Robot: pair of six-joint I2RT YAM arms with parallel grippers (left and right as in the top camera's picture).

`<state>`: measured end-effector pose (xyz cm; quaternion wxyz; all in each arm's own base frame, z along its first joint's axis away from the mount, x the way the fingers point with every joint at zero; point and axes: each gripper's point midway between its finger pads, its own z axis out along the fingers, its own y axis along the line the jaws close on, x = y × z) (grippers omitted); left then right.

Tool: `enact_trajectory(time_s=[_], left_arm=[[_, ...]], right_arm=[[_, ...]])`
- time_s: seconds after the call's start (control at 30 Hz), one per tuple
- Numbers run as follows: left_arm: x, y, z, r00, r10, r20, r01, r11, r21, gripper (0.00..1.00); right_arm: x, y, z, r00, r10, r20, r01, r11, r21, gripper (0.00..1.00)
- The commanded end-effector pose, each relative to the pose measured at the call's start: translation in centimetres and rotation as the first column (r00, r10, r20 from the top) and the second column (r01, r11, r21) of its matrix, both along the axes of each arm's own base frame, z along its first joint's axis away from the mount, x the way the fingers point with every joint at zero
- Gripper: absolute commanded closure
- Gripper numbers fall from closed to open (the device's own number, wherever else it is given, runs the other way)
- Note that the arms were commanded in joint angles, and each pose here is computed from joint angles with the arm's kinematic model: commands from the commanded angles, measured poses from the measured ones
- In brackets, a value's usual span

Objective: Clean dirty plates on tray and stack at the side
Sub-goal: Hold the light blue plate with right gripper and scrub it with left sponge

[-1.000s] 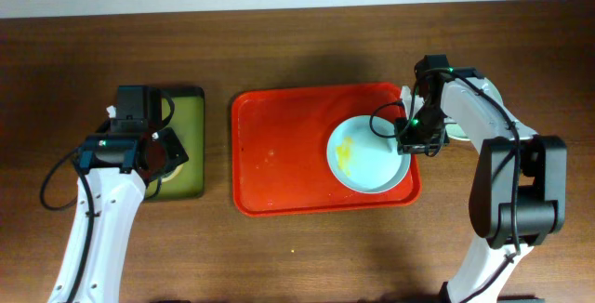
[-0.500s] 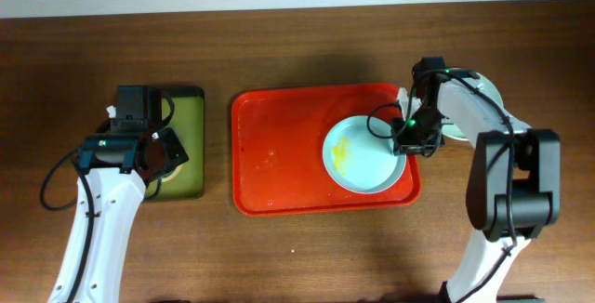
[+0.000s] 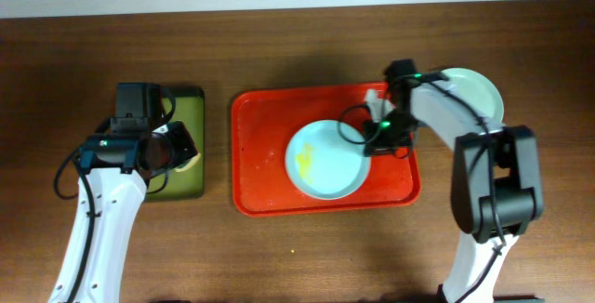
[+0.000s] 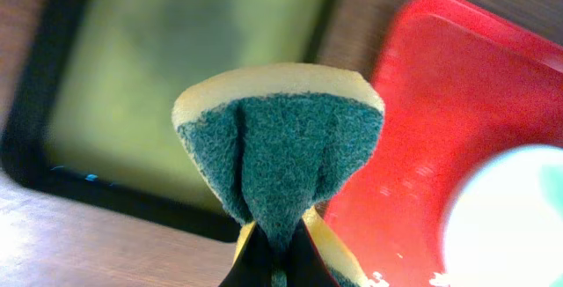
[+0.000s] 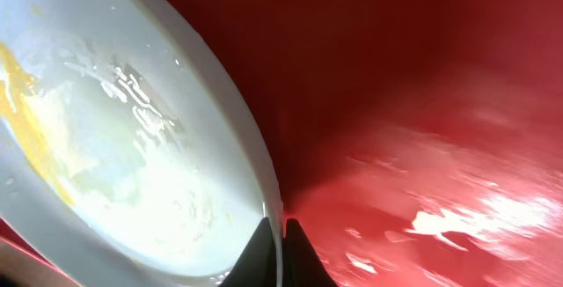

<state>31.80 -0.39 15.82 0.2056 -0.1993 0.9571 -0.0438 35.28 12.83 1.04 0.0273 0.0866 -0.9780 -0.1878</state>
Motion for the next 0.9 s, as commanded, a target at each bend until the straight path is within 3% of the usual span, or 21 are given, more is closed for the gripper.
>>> enact_trajectory(time_s=[0.0,0.27,0.4,0.7,0.87], left_arm=[[-0.4,-4.1,-0.2,0.987,-0.16,0.014,0.16,0.982,-0.105,1.0],[0.4,-9.2,-1.8,0.979,-0.202,0.007,0.2,0.967,-0.156,1.0],[1.2,-12.2,-3.6,0.97,-0.243,0.011,0.241,0.955,-0.173,1.0],[2.0,-17.5,-11.2,0.947,-0.304,-0.098,0.283,0.941,-0.186,1.0],[2.2,-17.5,-14.4,0.942,-0.301,-0.149,0.28,0.949,-0.146,1.0]], right_arm=[[-0.3,3.5,-0.8,1.0,-0.025,-0.013,0.025,0.999,0.023,0.96],[-0.5,7.8,-1.4,1.0,-0.014,0.01,0.014,0.999,0.032,0.96],[-0.7,8.3,-2.0,0.999,-0.015,0.03,0.016,0.999,-0.028,0.96],[-0.4,8.4,-2.9,0.998,-0.054,0.03,0.055,0.997,-0.057,0.96],[-0.5,8.4,-3.0,0.998,-0.054,0.028,0.055,0.997,-0.058,0.96]])
